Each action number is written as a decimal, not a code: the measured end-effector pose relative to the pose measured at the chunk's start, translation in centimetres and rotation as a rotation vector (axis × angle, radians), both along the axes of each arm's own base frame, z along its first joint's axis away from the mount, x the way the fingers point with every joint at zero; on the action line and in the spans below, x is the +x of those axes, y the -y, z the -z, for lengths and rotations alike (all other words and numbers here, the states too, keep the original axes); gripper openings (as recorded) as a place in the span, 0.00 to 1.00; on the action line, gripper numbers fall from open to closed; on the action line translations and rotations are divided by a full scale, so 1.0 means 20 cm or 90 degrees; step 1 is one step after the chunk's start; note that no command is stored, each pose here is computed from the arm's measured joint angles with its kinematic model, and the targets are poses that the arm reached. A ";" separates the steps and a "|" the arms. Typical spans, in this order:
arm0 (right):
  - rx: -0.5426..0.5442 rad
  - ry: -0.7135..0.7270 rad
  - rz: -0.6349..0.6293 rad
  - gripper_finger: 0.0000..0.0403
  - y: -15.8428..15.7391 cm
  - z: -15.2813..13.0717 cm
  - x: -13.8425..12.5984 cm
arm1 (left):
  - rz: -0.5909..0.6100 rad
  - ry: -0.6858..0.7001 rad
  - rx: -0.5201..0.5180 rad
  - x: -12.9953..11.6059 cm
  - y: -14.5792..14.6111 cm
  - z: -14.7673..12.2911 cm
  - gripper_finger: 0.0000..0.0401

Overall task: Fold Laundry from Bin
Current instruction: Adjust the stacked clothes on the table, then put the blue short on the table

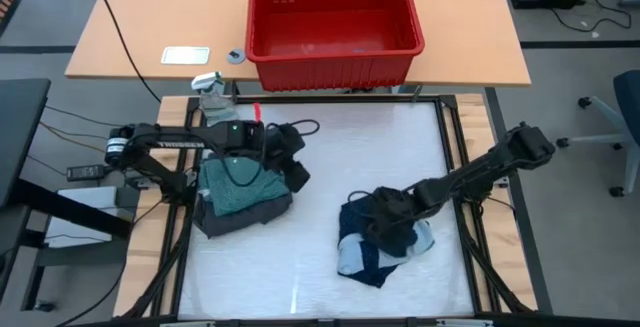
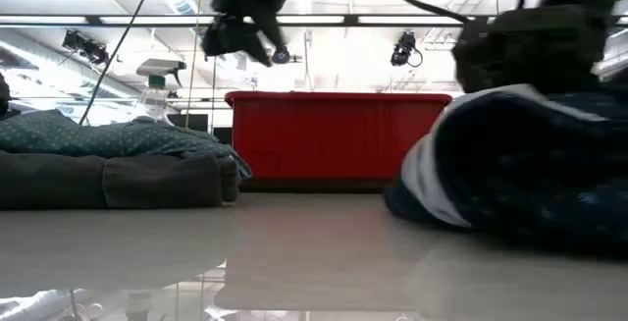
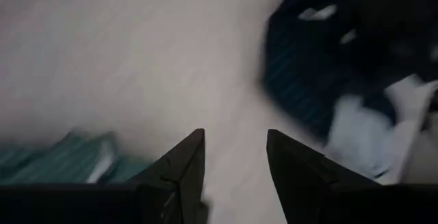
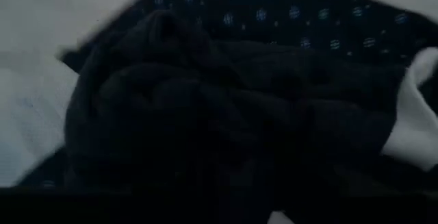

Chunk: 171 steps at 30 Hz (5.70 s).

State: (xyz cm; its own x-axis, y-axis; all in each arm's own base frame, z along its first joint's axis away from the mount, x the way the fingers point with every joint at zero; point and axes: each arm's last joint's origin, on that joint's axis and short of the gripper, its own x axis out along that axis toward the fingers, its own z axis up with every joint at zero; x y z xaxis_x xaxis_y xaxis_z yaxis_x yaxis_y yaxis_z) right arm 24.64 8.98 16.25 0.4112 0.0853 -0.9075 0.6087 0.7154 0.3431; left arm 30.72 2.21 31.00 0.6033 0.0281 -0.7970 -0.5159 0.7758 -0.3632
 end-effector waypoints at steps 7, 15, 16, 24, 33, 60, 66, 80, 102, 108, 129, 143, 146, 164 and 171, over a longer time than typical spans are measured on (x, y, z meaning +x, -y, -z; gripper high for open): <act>0.029 -0.074 -0.018 0.45 -0.13 0.01 -0.16 | 0.021 -0.140 0.021 -0.09 0.03 0.09 0.38; 0.101 -0.017 0.044 0.45 -0.20 -0.20 -0.31 | 0.059 -0.221 -0.004 -0.14 0.09 0.28 0.29; 0.105 0.015 0.053 0.45 -0.19 -0.25 -0.31 | 0.063 -0.231 -0.009 -0.15 0.10 0.30 0.29; 0.027 0.281 0.187 0.45 0.04 -0.59 -0.24 | 0.078 -0.285 -0.022 -0.21 0.04 0.43 0.24; -0.057 0.424 0.196 0.45 0.25 -0.84 -0.16 | 0.043 -0.334 -0.094 -0.35 0.01 0.73 0.12; -0.392 0.438 0.297 0.45 1.33 -1.00 -0.22 | 0.061 -0.376 -0.344 -0.37 0.52 0.58 0.03; -0.409 0.411 0.269 0.45 1.59 -0.88 -0.25 | -0.060 -0.274 -0.292 -0.31 0.27 0.28 0.03; -0.430 0.465 0.229 0.45 1.92 -0.84 -0.22 | -0.309 0.048 0.099 -0.32 -0.52 -0.20 0.40; -0.337 0.287 0.270 0.45 2.08 -0.68 -0.17 | -0.332 0.231 0.260 -0.37 -1.49 0.08 0.43; -0.246 0.236 0.263 0.45 1.98 -0.69 -0.23 | -0.299 0.178 0.224 -0.30 -1.37 0.09 0.43; -0.235 0.117 0.225 0.45 1.71 -0.82 -0.29 | -0.198 0.057 0.075 -0.18 -0.96 0.09 0.43; -0.370 0.048 0.155 0.53 2.19 -0.32 -0.17 | -0.185 0.047 0.066 -0.15 -0.91 0.10 0.43; -0.343 0.022 0.139 0.57 2.22 -0.21 -0.15 | -0.179 0.042 0.065 -0.14 -0.90 0.10 0.43; -0.311 -0.053 0.109 0.06 2.28 -0.15 -0.11 | -0.175 0.102 0.107 -0.10 -0.91 0.07 0.43; -0.370 0.073 0.109 0.04 2.20 -0.73 -0.13 | -0.132 0.214 0.130 -0.05 -0.91 0.00 0.43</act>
State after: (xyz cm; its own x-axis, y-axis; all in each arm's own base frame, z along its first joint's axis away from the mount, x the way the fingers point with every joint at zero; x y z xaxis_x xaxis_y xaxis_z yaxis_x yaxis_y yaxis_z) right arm 21.97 -35.04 30.94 0.4725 -0.4861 -0.7351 0.7142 0.6999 -0.0037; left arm 29.71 20.47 31.08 0.7932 0.3128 -0.5225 -0.5476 0.7416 -0.3875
